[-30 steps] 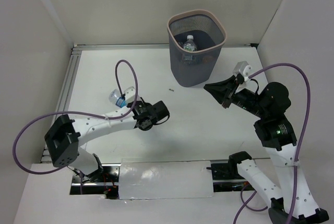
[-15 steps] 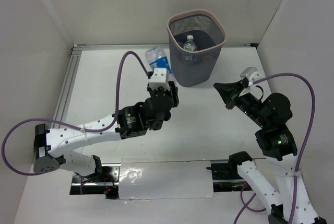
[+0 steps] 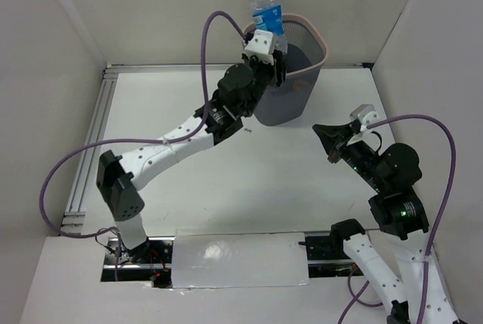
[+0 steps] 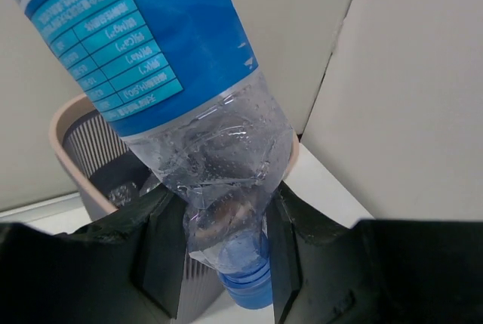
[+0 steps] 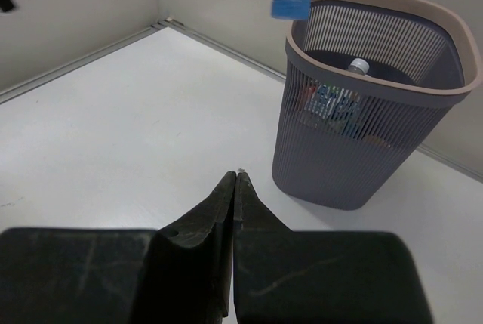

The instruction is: Put the plastic bottles in the bin

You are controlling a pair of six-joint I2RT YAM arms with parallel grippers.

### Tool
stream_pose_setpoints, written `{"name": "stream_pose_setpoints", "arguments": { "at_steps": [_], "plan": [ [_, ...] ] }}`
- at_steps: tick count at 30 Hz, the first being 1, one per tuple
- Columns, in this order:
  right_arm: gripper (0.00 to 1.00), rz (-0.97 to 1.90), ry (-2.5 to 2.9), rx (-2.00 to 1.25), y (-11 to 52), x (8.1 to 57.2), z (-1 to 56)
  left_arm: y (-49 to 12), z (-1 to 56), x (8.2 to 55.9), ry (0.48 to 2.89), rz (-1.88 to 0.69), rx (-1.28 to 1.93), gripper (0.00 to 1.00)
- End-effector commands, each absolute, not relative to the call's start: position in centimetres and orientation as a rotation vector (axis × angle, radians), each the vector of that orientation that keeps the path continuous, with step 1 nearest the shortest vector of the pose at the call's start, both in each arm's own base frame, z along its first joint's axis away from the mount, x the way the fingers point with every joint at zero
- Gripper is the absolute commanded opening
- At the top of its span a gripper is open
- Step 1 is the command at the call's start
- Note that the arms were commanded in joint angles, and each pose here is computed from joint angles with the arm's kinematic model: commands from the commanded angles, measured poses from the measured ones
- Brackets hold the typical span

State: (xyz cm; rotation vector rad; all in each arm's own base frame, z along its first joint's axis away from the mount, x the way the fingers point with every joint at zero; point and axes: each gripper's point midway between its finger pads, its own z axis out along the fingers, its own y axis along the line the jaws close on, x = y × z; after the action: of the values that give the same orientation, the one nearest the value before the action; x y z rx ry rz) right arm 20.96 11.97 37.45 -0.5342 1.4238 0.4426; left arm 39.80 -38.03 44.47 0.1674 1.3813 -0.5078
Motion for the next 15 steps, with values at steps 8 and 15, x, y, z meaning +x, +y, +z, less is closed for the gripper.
{"name": "stream_pose_setpoints", "arguments": {
  "at_steps": [8,15],
  "plan": [
    [0.04,0.414,1.405,-0.515,11.3,20.3,37.0,-39.0,46.7,48.1,1.132,-0.509,0.147,0.2],
    [0.09,0.407,1.408,-0.508,11.1,20.2,36.5,-41.5,42.1,52.3,1.219,-0.405,0.168,0.53]
  ]
}}
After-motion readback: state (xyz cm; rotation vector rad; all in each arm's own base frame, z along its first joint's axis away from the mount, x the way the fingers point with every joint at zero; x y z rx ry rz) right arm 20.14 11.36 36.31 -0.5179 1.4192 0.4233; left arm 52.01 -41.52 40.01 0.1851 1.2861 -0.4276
